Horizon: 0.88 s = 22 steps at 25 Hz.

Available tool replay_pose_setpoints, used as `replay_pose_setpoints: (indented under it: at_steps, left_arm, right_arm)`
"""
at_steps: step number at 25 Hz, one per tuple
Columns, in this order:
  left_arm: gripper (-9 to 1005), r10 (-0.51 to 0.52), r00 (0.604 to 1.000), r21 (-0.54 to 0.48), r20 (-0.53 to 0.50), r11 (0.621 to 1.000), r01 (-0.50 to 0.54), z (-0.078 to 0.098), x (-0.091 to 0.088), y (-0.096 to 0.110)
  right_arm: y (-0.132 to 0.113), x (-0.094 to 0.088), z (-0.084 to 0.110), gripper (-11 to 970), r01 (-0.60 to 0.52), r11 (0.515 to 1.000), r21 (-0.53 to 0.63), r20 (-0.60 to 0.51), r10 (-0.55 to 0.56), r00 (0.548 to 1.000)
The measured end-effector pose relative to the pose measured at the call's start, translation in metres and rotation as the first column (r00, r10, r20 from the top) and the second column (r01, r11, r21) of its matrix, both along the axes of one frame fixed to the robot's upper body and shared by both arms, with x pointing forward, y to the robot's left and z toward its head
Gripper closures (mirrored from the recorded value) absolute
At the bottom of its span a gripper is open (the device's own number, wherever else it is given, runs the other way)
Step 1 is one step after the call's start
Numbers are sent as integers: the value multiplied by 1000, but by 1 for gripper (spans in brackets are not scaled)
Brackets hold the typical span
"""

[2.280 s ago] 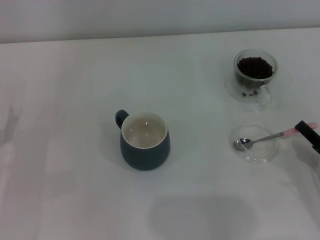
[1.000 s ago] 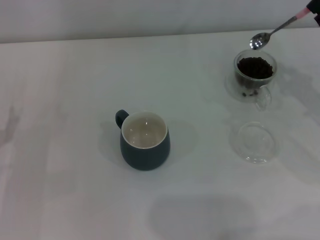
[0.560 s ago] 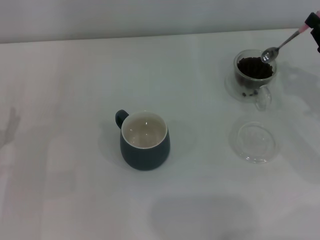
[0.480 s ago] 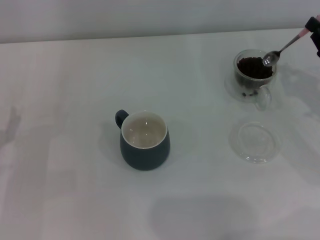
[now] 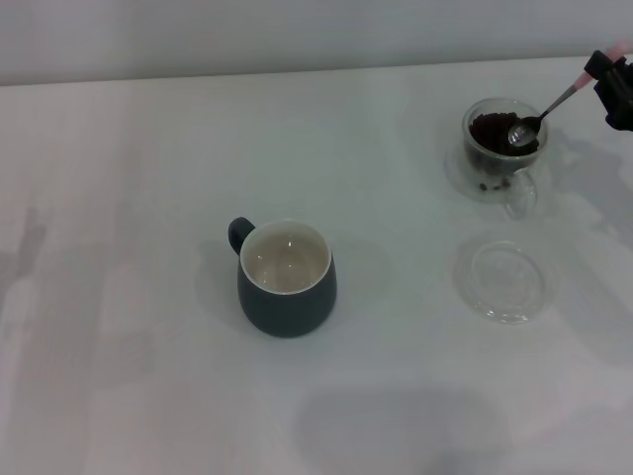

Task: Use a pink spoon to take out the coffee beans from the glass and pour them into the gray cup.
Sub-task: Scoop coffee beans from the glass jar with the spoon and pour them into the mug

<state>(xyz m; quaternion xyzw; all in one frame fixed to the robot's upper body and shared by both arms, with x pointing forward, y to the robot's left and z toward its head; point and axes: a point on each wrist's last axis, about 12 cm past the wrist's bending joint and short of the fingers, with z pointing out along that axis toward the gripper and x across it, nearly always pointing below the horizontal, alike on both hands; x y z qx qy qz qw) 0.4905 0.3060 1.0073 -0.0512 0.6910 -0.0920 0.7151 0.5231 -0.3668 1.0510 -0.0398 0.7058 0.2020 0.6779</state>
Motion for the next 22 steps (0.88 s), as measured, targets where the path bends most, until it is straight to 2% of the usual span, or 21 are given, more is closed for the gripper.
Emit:
replay_pose_setpoints:
  at_steps: [10, 22]
  left_arm:
    - [104, 4, 1000, 2, -4, 1000, -4, -1, -1, 1]
    - [104, 7, 1000, 9, -6, 1000, -7, -1, -2, 4]
  right_arm:
    - [6, 2, -5, 813, -3, 1000, 31, -30, 4, 1000]
    - [1, 3, -13, 813, 84, 966, 245, -176, -41, 984]
